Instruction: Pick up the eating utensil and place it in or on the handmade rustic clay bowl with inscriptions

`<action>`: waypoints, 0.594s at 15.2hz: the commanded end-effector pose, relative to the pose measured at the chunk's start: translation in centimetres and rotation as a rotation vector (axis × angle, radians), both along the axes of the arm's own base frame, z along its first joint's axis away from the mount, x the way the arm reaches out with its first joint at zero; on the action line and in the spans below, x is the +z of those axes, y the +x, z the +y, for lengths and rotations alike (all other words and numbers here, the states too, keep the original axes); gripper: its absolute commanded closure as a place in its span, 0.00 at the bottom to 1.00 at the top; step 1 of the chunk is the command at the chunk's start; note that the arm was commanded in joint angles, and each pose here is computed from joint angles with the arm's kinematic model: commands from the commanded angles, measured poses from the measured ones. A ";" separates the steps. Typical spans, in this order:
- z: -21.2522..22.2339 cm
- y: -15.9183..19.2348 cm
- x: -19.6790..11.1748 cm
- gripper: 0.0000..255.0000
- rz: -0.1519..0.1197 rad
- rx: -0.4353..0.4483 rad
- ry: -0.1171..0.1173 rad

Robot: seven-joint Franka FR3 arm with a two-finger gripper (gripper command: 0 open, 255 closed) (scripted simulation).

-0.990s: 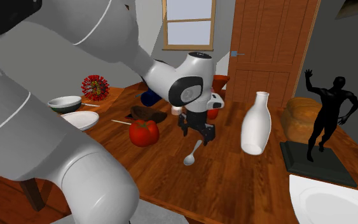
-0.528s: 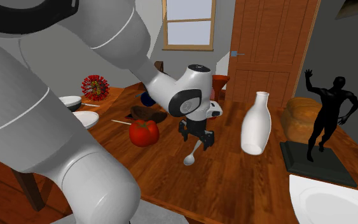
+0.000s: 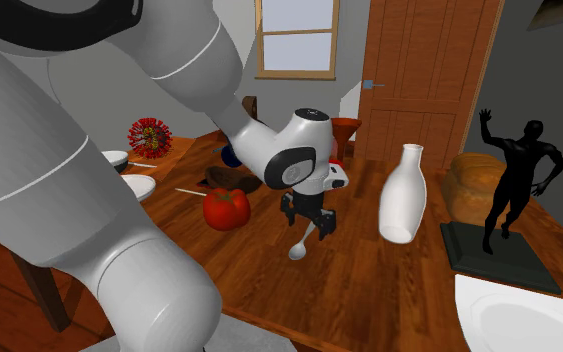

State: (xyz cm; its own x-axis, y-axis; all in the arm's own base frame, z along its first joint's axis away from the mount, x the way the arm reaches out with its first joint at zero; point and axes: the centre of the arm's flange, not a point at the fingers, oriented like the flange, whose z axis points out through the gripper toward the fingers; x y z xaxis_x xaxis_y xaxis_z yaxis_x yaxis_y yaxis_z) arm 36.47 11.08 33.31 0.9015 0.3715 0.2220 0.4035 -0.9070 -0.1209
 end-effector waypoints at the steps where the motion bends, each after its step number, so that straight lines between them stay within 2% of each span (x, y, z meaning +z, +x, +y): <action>1: 0.0 0.0 0.0 0.00 0.000 0.000 0.000; 2: 0.0 0.0 0.0 1.00 0.000 0.000 0.000; 9: 0.0 0.0 0.0 1.00 0.000 0.000 0.000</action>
State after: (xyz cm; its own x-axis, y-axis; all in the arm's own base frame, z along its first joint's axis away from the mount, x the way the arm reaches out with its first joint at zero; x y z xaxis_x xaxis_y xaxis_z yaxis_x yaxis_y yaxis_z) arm 36.47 11.08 33.31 0.9015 0.3715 0.2219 0.4035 -0.9070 -0.1209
